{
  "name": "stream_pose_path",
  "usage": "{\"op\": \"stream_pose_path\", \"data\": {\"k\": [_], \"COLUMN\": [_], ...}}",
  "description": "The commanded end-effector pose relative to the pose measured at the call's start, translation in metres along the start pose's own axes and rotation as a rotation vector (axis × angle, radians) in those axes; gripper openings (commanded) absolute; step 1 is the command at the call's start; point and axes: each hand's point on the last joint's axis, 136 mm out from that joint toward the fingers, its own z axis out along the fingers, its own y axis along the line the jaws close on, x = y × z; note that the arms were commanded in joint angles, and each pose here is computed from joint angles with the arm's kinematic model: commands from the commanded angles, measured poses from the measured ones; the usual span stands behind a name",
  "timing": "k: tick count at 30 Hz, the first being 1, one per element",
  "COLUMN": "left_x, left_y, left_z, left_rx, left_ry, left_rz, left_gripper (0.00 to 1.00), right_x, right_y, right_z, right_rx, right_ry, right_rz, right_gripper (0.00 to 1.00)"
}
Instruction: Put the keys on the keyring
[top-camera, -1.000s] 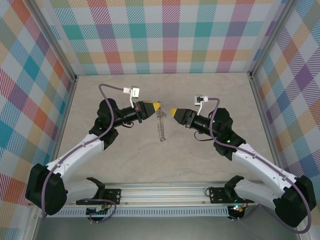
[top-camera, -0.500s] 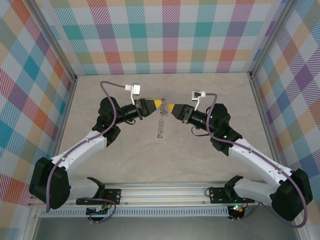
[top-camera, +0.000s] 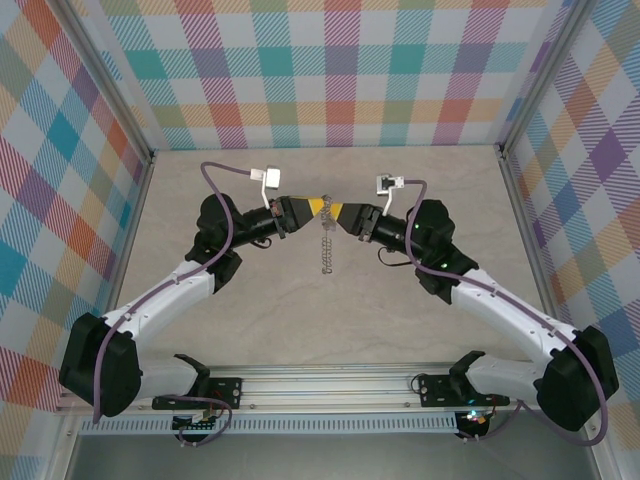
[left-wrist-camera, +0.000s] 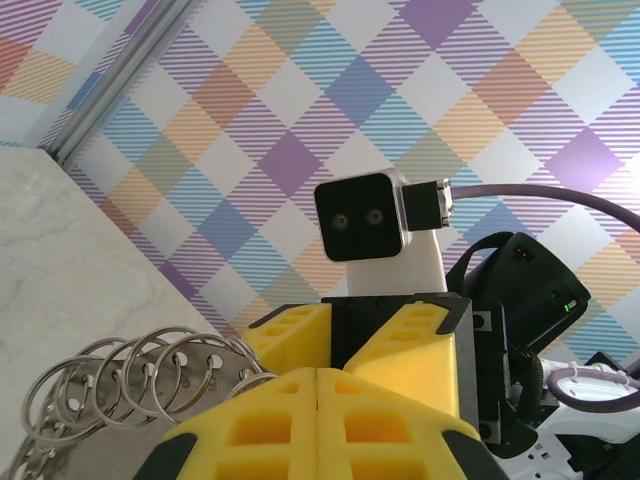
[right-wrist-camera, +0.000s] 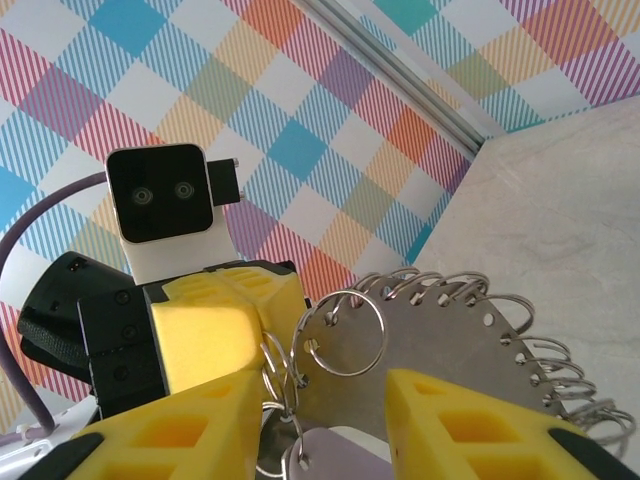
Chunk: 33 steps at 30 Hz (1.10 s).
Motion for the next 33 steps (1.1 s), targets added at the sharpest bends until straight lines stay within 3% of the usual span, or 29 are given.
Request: {"op": "stream_pose_path", "data": {"k": [1, 14, 19, 25, 31, 33], "left_x": [-0.020, -0.019, -0.020, -0.021, -0.020, -0.020], "left_y": [-0.023, -0.018, -0.017, -0.015, -0.011, -0.010], "left_z": [-0.001, 0.003, 0.004, 0.005, 0.006, 0.006], "left_rx": [0.068, 0.064, 0.063, 0.062, 0.018, -0.015], "left_ry": [-0.045, -0.038, -0.038, -0.040, -0.009, 0.013], "left_rz": [0.073, 0.068, 0.067, 0.066, 0.099, 0.128], "left_gripper": [0.00, 0.00, 0.00, 0.00, 0.00, 0.17], "right_x": [-0.014, -0.011, -0.009, -0.006, -0.007, -0.010], "right_y": [0.027, 0.025, 0.022, 0.018, 0.010, 0.007], "right_z": [0.002, 0.009, 0.010, 0.009, 0.004, 0.002], "right_rx": [-0.087, -0.094, -0.089, -0.071, -0.007, 0.012], "right_ry": [-0.027, -0.002, 0.003, 0.013, 0.046, 0.068], "right_rz": [-0.056, -0.050, -0.049, -0.047, -0.086, -0.102], "right_gripper": [0.37, 0.30, 0.20, 0.00, 0.00, 0.00]}}
